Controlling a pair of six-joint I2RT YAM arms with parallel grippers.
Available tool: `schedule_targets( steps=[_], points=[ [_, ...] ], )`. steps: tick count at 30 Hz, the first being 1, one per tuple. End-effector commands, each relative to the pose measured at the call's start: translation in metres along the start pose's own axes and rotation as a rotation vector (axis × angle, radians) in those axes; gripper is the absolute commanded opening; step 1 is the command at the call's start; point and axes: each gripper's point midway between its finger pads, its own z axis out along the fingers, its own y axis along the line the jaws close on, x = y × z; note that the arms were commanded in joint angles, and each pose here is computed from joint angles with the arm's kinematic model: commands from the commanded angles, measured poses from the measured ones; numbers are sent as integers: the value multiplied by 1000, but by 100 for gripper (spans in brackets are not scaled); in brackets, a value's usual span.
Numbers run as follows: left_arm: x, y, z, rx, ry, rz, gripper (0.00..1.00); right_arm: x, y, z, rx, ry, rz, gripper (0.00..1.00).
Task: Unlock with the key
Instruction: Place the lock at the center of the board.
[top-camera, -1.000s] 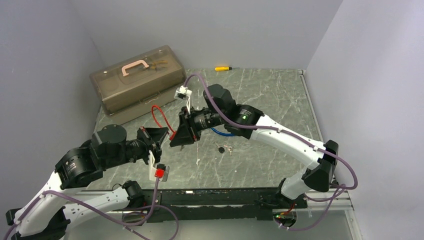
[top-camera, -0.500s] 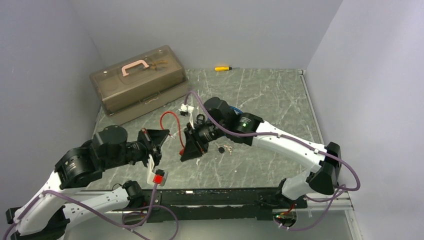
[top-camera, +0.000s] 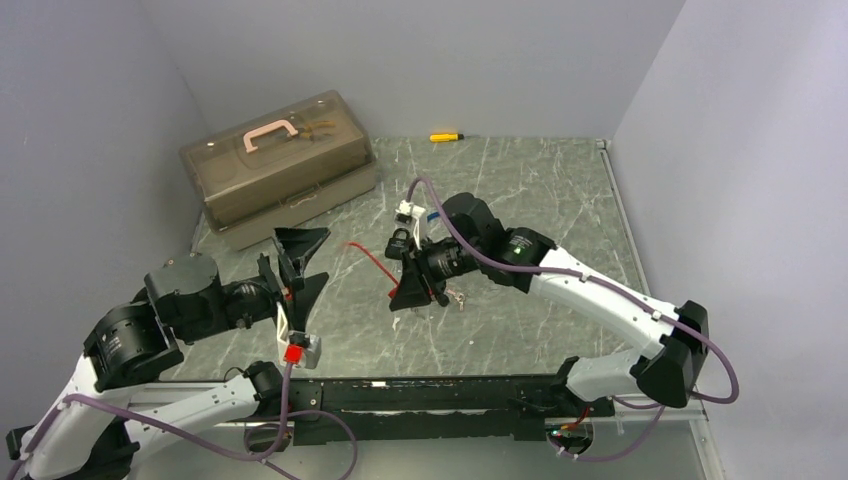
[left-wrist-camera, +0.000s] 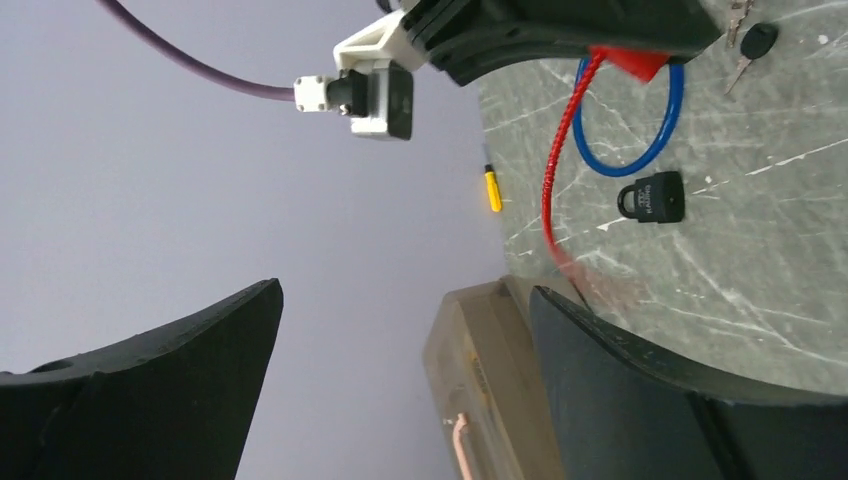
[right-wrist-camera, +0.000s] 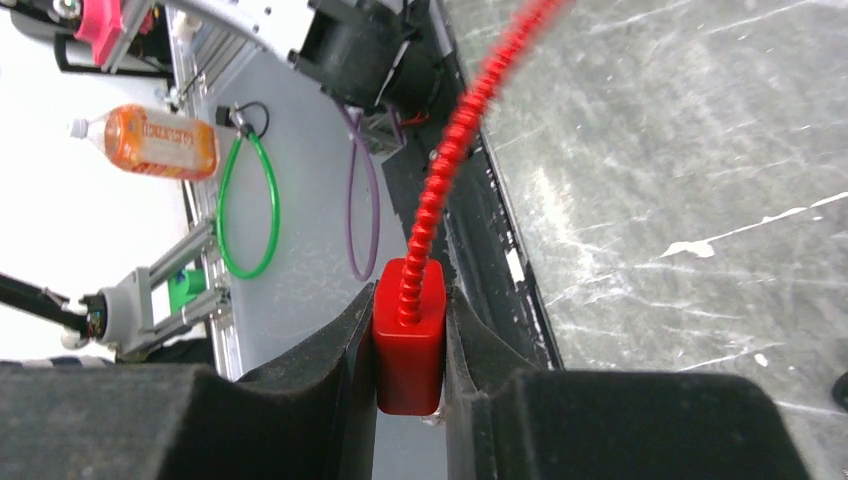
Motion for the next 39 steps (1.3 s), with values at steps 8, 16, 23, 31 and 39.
schedule_targets(
  steps=[8,16,23,31,39],
  points=[
    [-5,53,-11,-85,36,-476,99,-65,-25,18,-48,-145,-19,0],
    [23,74,-14,-234,156,-694,99,-51,-18,75,-175,-34,-2,0],
    [43,63,-4,-235,244,-889,99,-16,2,126,-315,94,-34,0],
    [37,54,9,-197,191,-967,99,41,-66,150,-263,210,91,22],
    [46,45,32,-113,235,-986,99,82,-121,159,-194,228,195,39]
  ],
)
